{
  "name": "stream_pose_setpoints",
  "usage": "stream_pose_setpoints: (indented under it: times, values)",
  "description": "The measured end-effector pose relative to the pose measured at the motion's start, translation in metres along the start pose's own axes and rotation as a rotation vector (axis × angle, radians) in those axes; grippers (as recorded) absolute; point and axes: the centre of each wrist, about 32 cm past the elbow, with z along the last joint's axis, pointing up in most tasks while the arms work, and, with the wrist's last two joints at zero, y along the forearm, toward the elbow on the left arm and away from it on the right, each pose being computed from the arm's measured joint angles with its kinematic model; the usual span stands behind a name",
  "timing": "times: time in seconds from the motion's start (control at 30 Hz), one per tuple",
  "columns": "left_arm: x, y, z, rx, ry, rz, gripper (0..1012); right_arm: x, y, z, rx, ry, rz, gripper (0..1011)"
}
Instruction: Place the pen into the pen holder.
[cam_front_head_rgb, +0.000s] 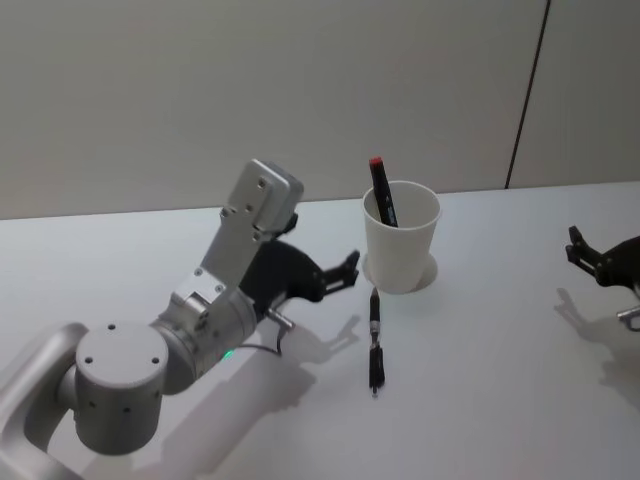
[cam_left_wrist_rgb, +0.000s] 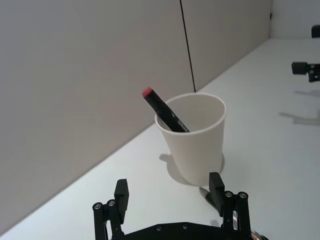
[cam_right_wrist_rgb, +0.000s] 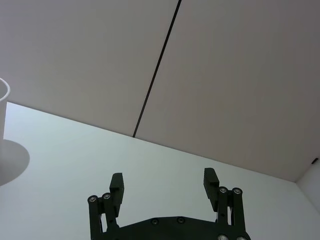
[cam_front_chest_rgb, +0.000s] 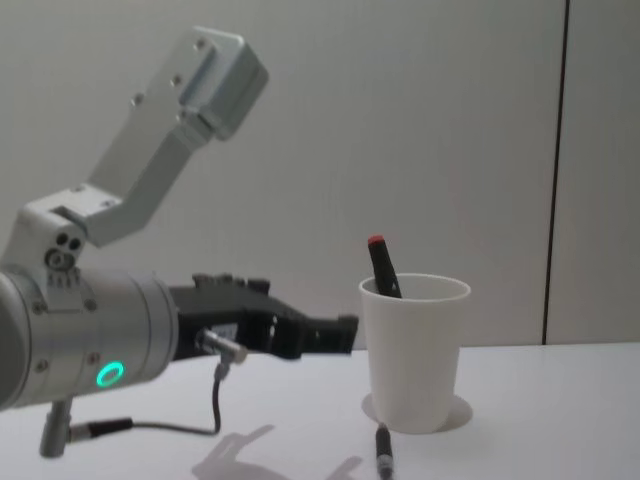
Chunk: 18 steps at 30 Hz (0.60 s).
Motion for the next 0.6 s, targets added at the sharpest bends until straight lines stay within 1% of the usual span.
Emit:
stream_pose_setpoints:
  times: [0.07, 0.13, 0.2, 0.23, 0.3, 0.33, 0.4, 0.43, 0.5, 0.53, 0.57, 0.6]
  values:
    - [-0.0017, 0.0, -0.0005, 0.019, 0.009, -0.009, 1001, 0.0, 0.0, 0.0, -0.001, 0.0, 0.0, 1002]
    - [-0.0046, -0.0002, -0.0015, 0.05, 0.025, -0.02, 1001, 0.0, 0.0, 0.0, -0.001, 0.0, -0.001, 1002]
    - [-0.0068, -0.0004, -0.0024, 0.068, 0.036, -0.027, 1001, 0.0, 0.0, 0.0, -0.001, -0.001, -0.001, 1002]
    - [-0.0095, -0.0007, -0.0036, 0.088, 0.052, -0.035, 1001, 0.0, 0.0, 0.0, -0.001, -0.001, -0.001, 1002]
    - [-0.012, -0.0011, -0.0046, 0.103, 0.067, -0.041, 1001, 0.0, 0.0, 0.0, -0.001, -0.001, -0.001, 1002]
    - [-0.0147, -0.0014, -0.0058, 0.117, 0.084, -0.045, 1001, 0.0, 0.0, 0.0, -0.001, -0.001, -0.001, 1002]
    - [-0.0172, -0.0017, -0.0069, 0.128, 0.1, -0.046, 1001, 0.0, 0.0, 0.0, -0.002, -0.001, -0.001, 1002]
    - [-0.0198, -0.0019, -0.0082, 0.139, 0.12, -0.047, 1001, 0.0, 0.0, 0.0, -0.002, -0.001, -0.001, 1001]
    - [-0.0231, -0.0022, -0.0095, 0.148, 0.138, -0.047, 1001, 0.0, 0.0, 0.0, -0.002, -0.001, -0.001, 1002]
    - [-0.0257, -0.0025, -0.0105, 0.154, 0.155, -0.045, 1001, 0.0, 0.0, 0.0, -0.003, -0.001, -0.001, 1001]
    - [-0.0257, -0.0025, -0.0105, 0.154, 0.155, -0.045, 1001, 0.0, -0.001, 0.0, -0.003, -0.001, -0.001, 1002]
    - [-0.0282, -0.0028, -0.0113, 0.16, 0.173, -0.041, 1001, 0.0, -0.001, 0.0, -0.003, -0.001, -0.001, 1002]
